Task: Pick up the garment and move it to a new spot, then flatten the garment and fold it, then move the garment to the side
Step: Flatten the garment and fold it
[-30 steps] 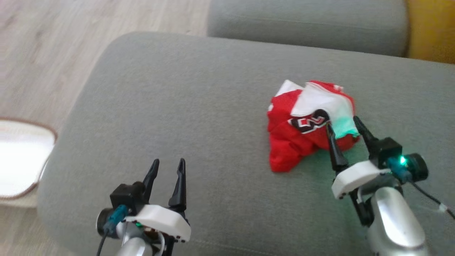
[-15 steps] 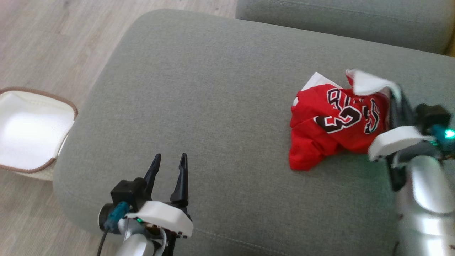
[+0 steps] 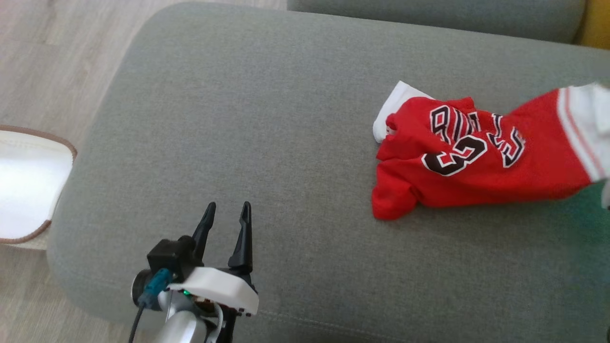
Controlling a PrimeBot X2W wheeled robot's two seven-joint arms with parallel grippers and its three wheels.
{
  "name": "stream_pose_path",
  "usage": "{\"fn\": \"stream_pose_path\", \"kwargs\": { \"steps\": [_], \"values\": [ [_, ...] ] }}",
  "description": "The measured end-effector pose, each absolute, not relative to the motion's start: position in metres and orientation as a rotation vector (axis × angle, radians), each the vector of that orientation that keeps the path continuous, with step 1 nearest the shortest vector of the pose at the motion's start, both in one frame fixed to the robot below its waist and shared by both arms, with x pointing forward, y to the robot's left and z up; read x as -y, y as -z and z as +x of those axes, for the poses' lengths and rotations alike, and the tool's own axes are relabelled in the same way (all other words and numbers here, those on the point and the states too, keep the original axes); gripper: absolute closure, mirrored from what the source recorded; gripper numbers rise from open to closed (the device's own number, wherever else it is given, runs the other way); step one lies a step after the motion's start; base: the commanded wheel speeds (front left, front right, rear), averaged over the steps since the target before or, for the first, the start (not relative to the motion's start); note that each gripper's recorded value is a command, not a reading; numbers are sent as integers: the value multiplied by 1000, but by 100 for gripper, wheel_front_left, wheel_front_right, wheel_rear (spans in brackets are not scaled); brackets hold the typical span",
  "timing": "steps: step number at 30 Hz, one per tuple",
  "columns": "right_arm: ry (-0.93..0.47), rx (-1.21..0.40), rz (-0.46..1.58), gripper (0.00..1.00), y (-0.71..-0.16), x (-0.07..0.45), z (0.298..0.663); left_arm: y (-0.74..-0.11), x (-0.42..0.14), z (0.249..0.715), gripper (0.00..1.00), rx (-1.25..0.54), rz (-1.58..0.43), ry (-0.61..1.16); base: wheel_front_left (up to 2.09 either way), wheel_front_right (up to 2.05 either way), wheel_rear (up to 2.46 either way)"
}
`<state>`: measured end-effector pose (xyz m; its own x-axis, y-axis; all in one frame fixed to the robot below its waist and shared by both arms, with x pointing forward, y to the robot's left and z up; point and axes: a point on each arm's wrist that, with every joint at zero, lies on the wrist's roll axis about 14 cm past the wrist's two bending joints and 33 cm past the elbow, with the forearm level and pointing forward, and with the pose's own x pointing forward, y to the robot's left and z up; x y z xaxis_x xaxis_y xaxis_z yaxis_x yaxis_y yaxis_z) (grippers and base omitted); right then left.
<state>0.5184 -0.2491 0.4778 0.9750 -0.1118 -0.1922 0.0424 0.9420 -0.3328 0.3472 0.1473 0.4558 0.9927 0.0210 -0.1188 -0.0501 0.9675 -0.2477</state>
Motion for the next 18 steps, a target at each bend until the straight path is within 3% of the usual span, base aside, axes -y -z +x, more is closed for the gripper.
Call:
{"fn": "stream_pose_path", "kwargs": {
  "steps": [9, 13, 18],
  "values": [
    [101, -106, -298, 0, -504, 254, 514, -457, -138, 352, 0, -113, -253, -5, 0, 0, 0],
    [-10, -52, -260, 0, -507, 209, 500, -462, -133, 354, 0, -96, -256, 17, 0, 0, 0],
    [-160, -104, -219, 0, -475, 160, 458, -469, -128, 356, 0, -76, -248, 40, 0, 0, 0]
  ]
}}
